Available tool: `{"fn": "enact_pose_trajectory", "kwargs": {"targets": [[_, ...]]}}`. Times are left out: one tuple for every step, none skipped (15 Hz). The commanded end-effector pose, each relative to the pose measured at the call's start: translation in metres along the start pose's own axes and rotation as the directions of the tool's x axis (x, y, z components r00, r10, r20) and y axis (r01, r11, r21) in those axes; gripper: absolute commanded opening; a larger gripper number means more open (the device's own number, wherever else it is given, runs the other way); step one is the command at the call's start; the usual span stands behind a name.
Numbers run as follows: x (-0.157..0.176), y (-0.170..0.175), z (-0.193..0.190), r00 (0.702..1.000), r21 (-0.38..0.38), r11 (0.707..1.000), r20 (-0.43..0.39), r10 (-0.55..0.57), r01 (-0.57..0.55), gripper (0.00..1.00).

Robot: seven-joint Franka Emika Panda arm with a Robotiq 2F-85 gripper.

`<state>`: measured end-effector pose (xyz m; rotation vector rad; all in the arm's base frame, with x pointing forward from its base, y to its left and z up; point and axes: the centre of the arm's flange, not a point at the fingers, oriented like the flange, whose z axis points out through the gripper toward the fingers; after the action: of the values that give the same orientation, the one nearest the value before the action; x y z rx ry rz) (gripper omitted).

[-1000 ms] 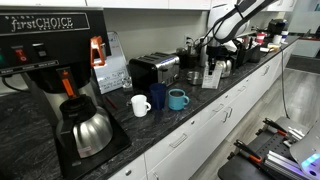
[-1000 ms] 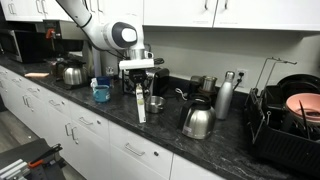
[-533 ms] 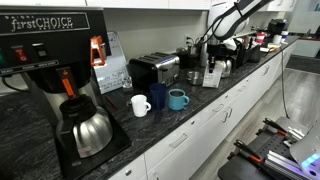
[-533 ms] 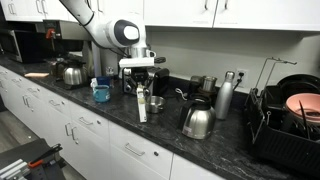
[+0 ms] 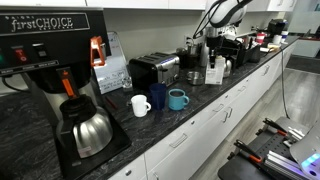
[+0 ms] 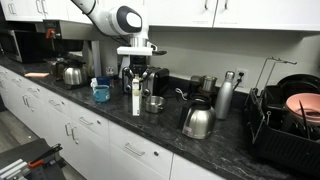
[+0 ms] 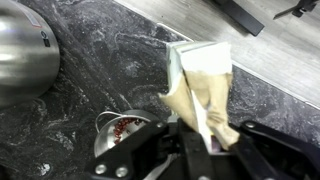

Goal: Move the white box to the front of the toaster

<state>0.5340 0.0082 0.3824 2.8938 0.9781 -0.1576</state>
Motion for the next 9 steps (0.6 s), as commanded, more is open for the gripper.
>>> {"fn": "enact_pose_trajectory", "kwargs": {"targets": [[0.016,-0.010,-0.019,0.994,0.063,0.992,0.015,0.111,-0.111,0.03],[0.022,-0.015,-0.021,0.990,0.071,0.987,0.012,0.144,-0.144,0.03],[0.028,-0.020,-0.023,0.984,0.059,0.982,0.008,0.178,-0.178,0.03],[0.032,-0.025,-0.026,0.976,0.043,0.975,0.007,0.218,-0.218,0.03],[0.036,-0.030,-0.029,0.965,0.029,0.964,0.004,0.263,-0.263,0.03],[0.038,-0.034,-0.032,0.951,0.022,0.951,0.003,0.308,-0.308,0.03],[0.040,-0.039,-0.036,0.936,0.018,0.936,0.010,0.352,-0.352,0.03],[0.040,-0.044,-0.038,0.922,0.015,0.922,0.013,0.387,-0.387,0.03],[0.040,-0.048,-0.040,0.910,0.017,0.910,0.021,0.414,-0.414,0.03]]}}
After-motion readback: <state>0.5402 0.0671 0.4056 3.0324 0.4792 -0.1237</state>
